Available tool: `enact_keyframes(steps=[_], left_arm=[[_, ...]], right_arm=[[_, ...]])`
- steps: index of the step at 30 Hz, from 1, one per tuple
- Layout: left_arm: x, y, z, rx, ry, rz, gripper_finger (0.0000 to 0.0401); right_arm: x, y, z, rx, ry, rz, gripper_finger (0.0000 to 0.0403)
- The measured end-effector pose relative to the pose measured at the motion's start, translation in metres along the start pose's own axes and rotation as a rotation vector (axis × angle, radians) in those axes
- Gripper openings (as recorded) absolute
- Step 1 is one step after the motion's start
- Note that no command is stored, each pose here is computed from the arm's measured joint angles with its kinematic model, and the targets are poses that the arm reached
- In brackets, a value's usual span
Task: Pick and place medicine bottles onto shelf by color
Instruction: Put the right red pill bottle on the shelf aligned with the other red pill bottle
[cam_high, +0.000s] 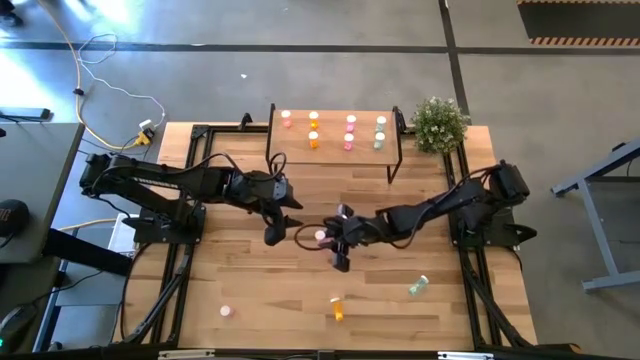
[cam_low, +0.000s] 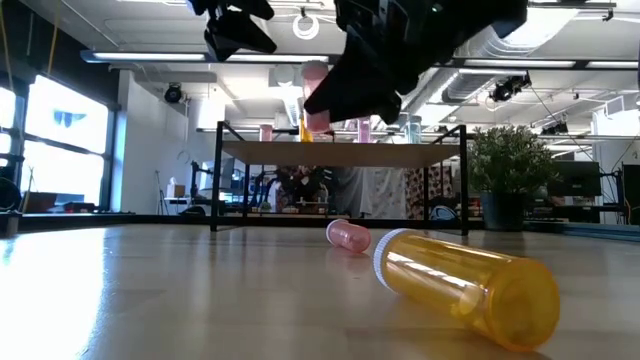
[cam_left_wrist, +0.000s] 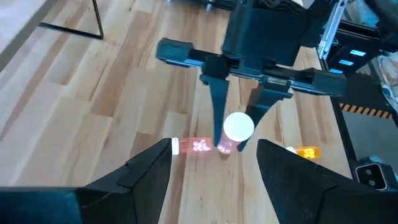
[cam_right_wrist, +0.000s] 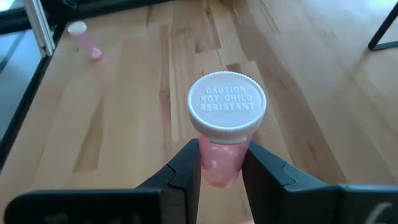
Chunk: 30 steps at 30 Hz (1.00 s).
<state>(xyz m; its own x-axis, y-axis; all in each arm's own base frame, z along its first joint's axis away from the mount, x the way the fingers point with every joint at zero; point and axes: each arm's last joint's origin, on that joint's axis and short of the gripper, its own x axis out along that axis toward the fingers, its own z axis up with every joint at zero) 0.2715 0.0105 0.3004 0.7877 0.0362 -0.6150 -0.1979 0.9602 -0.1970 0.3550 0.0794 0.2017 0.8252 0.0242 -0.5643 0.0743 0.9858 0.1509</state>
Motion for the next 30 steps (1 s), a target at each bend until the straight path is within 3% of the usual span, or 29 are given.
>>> enact_keyframes(steps=[10, 30], left_arm=[[0.025, -0.005, -0.004, 0.020, 0.045, -0.034, 0.0227], [0.066, -0.007, -0.010, 0.060, 0.065, -0.034, 0.0227]], right_arm=[[0.000, -0.021, 0.021, 0.004, 0.054, 0.058, 0.0087], [0.001, -0.028, 0.021, 0.017, 0.077, 0.085, 0.0087]])
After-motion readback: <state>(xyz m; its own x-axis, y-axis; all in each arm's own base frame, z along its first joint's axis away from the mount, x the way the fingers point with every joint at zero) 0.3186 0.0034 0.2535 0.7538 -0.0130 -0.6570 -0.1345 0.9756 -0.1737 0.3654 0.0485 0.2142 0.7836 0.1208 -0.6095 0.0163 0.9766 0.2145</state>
